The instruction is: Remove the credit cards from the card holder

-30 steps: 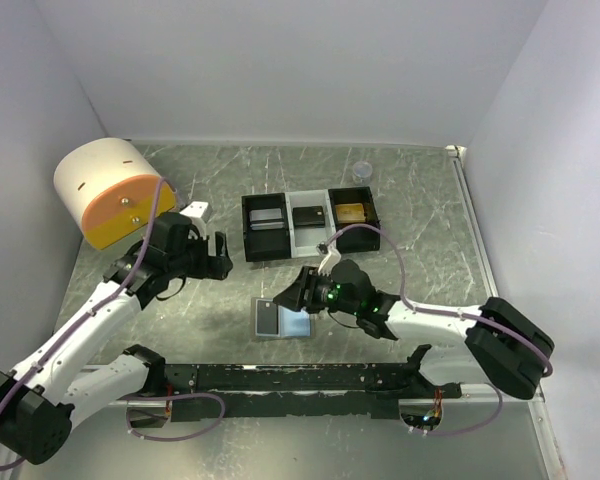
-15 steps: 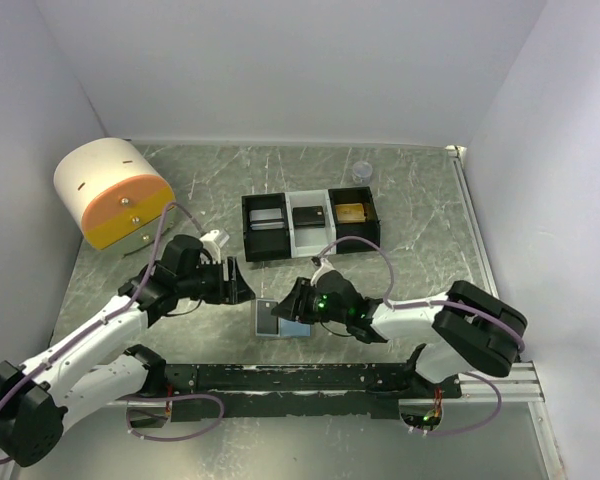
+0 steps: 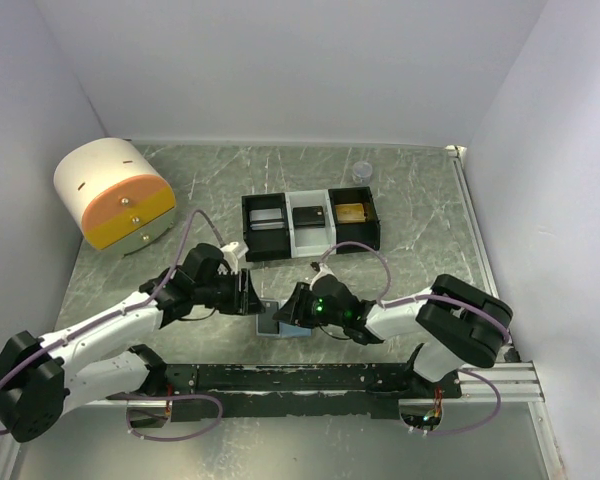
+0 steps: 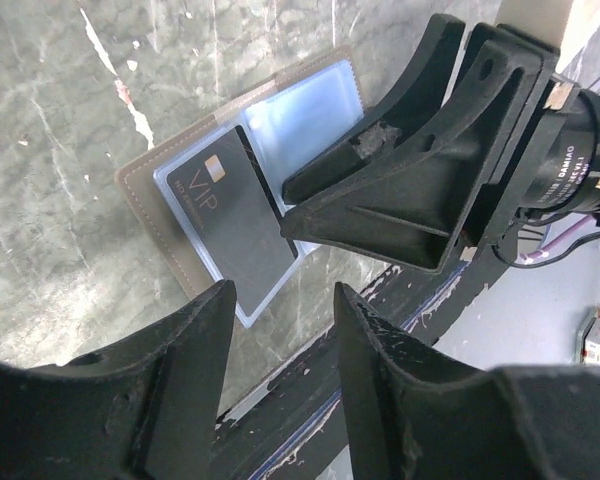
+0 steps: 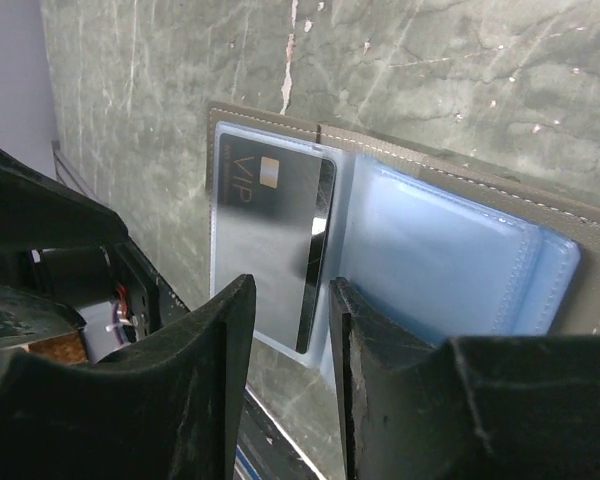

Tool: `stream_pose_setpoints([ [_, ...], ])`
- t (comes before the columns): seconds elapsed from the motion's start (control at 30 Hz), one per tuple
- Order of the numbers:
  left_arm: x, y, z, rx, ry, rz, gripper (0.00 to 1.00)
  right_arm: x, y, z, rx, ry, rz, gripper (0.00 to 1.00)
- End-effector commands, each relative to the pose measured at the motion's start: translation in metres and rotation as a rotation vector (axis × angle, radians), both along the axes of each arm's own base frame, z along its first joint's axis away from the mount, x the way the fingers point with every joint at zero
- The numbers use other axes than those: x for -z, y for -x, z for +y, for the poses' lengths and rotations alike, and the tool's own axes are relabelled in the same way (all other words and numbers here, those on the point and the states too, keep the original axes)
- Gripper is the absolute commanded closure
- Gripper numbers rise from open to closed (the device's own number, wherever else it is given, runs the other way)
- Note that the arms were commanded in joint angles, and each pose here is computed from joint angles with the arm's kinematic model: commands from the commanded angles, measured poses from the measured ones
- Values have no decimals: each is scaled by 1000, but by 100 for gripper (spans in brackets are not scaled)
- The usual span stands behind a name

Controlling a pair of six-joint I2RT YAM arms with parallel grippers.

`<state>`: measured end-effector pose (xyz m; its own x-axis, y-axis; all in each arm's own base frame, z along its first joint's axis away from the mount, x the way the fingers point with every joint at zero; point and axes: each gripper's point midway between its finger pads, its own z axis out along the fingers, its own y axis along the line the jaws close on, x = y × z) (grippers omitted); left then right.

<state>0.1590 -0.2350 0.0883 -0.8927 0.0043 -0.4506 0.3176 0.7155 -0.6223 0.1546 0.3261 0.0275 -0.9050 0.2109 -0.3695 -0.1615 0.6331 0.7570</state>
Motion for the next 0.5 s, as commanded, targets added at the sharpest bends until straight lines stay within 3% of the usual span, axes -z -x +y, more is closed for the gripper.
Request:
stream_pose_setpoints([
  [0.0, 6, 0, -9, 13, 7, -8, 47, 17, -1, -17, 57, 58, 9, 64],
  [0.13, 16, 5, -17, 29, 7, 2, 52, 27, 1, -18, 50, 90, 26, 66],
  [0.33, 59, 8, 6, -69, -141, 50, 54, 33, 3, -17, 54, 79, 54, 66],
  [0.47, 68, 15, 3, -61, -111, 66, 58, 35, 4, -17, 55, 84, 58, 66],
])
